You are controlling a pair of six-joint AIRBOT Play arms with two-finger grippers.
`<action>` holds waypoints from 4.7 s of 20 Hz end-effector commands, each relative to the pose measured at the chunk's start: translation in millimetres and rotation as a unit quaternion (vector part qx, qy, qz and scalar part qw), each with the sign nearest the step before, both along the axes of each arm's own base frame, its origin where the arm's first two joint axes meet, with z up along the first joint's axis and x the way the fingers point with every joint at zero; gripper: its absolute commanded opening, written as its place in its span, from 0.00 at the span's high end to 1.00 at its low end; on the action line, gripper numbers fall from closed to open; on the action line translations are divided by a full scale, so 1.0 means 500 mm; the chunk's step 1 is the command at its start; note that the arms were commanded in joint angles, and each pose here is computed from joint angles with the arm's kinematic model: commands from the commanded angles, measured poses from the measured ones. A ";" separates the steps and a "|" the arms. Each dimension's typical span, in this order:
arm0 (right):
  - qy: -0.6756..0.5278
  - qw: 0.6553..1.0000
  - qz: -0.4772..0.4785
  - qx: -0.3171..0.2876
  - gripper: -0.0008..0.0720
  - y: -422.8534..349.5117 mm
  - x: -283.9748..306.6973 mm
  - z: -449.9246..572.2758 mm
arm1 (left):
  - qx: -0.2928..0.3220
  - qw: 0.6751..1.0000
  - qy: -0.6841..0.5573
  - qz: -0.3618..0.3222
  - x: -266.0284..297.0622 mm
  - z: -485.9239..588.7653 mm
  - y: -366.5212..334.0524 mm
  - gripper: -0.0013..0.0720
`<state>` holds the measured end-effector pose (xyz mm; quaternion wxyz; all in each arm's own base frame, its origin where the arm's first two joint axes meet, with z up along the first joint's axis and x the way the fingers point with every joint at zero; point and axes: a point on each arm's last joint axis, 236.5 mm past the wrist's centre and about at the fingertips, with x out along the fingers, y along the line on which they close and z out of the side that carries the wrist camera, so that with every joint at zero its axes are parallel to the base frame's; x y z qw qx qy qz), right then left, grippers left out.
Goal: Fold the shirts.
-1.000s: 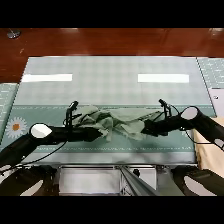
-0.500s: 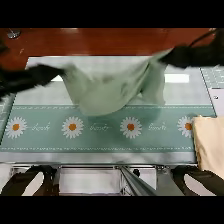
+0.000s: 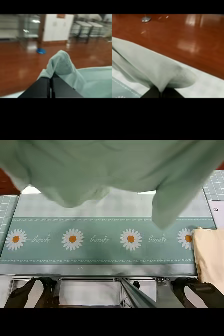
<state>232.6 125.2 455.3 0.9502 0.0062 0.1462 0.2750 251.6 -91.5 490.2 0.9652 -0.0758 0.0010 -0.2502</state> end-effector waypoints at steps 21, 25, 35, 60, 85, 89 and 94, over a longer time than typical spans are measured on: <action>0.327 0.938 -0.108 -0.038 0.95 -0.084 0.210 -0.602 | -0.019 0.966 0.255 -0.029 0.294 -0.419 -0.026 0.96; 0.361 0.921 -0.144 0.002 0.95 -0.110 0.390 -0.705 | -0.043 0.957 0.287 -0.021 0.420 -0.528 -0.064 0.96; 0.441 0.871 -0.102 0.191 0.13 -0.156 0.543 -0.740 | 0.026 0.885 0.465 -0.019 0.417 -0.797 -0.036 0.02; 0.506 0.803 -0.214 0.232 0.14 -0.239 0.061 -0.953 | -0.258 0.712 0.651 0.053 -0.006 -1.167 -0.005 0.16; 0.619 0.750 -0.171 0.158 0.95 -0.116 0.166 -1.078 | -0.253 0.765 0.592 -0.010 0.069 -1.067 -0.018 0.96; 0.513 0.842 -0.118 0.121 0.95 -0.124 0.282 -0.885 | -0.262 0.835 0.480 -0.058 0.187 -0.839 0.012 0.96; 0.206 0.963 -0.143 0.096 0.95 -0.178 0.414 -0.350 | -0.204 0.954 0.209 -0.062 0.290 -0.346 0.078 0.96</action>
